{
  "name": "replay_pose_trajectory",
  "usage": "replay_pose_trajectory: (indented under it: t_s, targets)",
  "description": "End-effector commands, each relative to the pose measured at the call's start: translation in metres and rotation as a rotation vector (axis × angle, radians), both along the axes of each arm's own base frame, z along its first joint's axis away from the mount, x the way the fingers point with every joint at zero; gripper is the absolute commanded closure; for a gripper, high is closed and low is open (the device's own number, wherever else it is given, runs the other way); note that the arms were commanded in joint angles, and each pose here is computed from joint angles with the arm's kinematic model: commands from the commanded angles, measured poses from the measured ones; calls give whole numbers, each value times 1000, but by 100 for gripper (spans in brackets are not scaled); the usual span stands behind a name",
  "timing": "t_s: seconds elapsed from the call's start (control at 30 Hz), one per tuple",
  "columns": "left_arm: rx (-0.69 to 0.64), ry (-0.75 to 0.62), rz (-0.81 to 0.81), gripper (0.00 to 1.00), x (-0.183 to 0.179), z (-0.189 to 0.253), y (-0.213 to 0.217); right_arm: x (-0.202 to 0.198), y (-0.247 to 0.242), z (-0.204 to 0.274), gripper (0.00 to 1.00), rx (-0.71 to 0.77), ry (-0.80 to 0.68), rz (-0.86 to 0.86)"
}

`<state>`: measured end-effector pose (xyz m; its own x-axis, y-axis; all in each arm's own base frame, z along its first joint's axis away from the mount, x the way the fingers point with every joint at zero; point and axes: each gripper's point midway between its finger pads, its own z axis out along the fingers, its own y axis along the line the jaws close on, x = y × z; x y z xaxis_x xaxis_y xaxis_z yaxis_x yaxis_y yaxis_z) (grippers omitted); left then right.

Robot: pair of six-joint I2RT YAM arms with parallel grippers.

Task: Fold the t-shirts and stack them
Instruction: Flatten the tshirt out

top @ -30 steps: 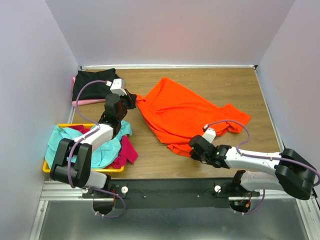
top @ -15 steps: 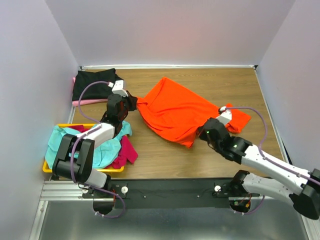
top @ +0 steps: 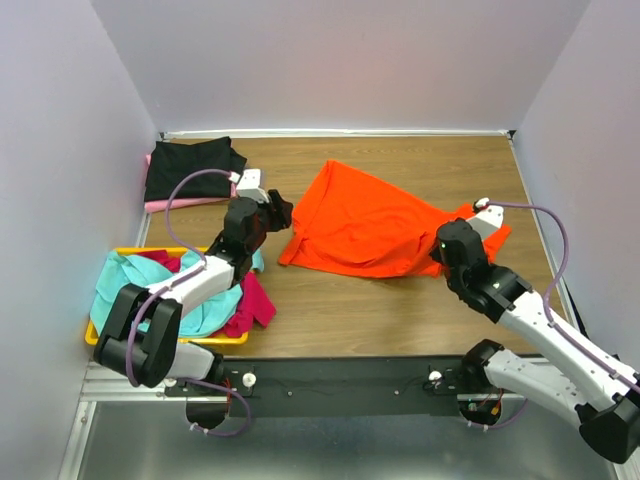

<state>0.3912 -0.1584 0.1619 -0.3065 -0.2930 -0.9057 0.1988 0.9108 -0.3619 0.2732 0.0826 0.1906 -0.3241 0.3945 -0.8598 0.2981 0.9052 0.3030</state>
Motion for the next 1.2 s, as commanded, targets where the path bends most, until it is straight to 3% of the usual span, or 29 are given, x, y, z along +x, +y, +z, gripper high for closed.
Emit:
replay_pose_trajectory:
  t_s: [0.0,0.23,0.53,0.77,1.17]
  targets:
    - [57,71,-21,41,-9,-22,-14,10,-29,22,99,-86,-27,-110]
    - [96,175,-136,44,-48,-63,-68,38,-49,40,99,-129,-27,-207]
    - [131,207,-80,46,-81,-70,-69,76,-66,20,99,-106,26,-197]
    - [161,258,-57,61,-110,-80,-77,94,-79,8,99,-74,56,-180]
    - [232,360,-81,61,-132,-110,-98,104,-78,-2,99,-23,54,-126]
